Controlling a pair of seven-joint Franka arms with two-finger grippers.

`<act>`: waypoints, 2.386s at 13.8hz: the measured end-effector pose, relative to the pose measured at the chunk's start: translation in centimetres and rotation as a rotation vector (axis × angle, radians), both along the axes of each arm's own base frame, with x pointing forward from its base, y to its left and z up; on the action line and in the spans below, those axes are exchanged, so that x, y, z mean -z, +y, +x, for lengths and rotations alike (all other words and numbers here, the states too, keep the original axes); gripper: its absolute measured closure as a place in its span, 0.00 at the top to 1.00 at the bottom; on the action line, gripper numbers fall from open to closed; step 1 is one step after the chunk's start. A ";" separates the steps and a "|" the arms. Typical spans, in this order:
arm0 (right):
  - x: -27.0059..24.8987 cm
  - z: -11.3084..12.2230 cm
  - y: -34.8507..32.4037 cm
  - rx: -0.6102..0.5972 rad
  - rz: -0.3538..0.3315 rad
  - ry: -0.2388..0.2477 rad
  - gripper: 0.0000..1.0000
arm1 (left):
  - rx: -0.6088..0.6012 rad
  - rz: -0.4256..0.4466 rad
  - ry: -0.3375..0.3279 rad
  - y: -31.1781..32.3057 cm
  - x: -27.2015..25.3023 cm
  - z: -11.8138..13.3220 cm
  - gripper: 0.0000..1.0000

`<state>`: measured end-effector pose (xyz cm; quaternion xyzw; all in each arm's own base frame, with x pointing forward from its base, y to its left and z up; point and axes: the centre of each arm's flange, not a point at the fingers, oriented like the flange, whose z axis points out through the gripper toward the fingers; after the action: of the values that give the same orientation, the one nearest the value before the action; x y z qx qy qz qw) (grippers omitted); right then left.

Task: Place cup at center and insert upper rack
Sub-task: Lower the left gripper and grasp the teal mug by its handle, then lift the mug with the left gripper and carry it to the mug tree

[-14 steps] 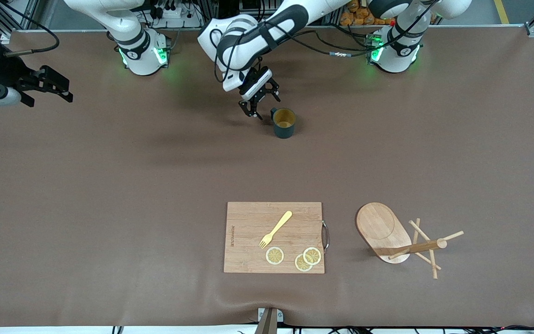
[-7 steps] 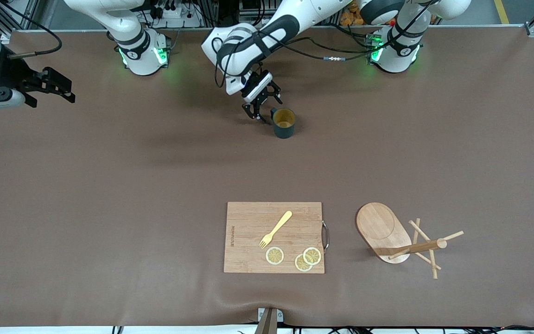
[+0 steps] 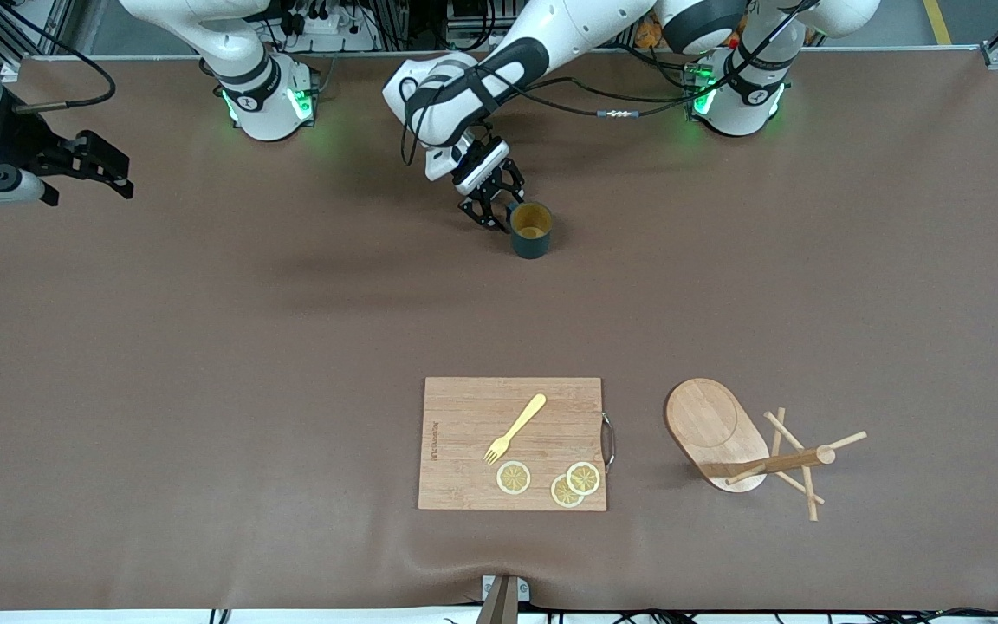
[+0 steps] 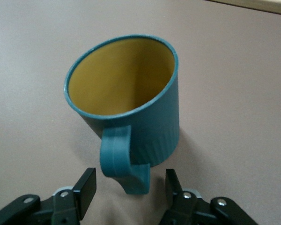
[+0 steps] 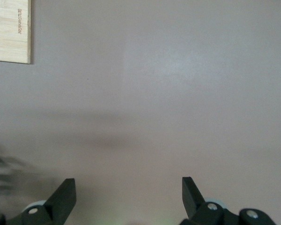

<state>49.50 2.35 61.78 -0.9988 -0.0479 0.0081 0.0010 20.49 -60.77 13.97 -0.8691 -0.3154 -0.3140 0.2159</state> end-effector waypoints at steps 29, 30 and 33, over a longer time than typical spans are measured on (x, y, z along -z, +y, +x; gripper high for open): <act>2.3 2.1 -2.9 0.060 0.004 -0.035 1.00 | -0.110 -0.339 -0.002 6.6 -24.0 28.2 0.21; 2.3 2.0 -3.2 0.067 0.004 -0.031 1.00 | -0.122 -0.381 0.023 8.3 -25.7 30.0 0.21; 2.2 1.9 -3.6 0.073 0.004 -0.028 1.00 | -0.158 -0.521 0.101 14.4 -30.8 35.0 0.21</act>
<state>51.43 -1.23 59.61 -0.9999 -0.0113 -0.0059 0.0025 55.52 -46.38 44.75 -0.8827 -0.4411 -0.1605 0.0243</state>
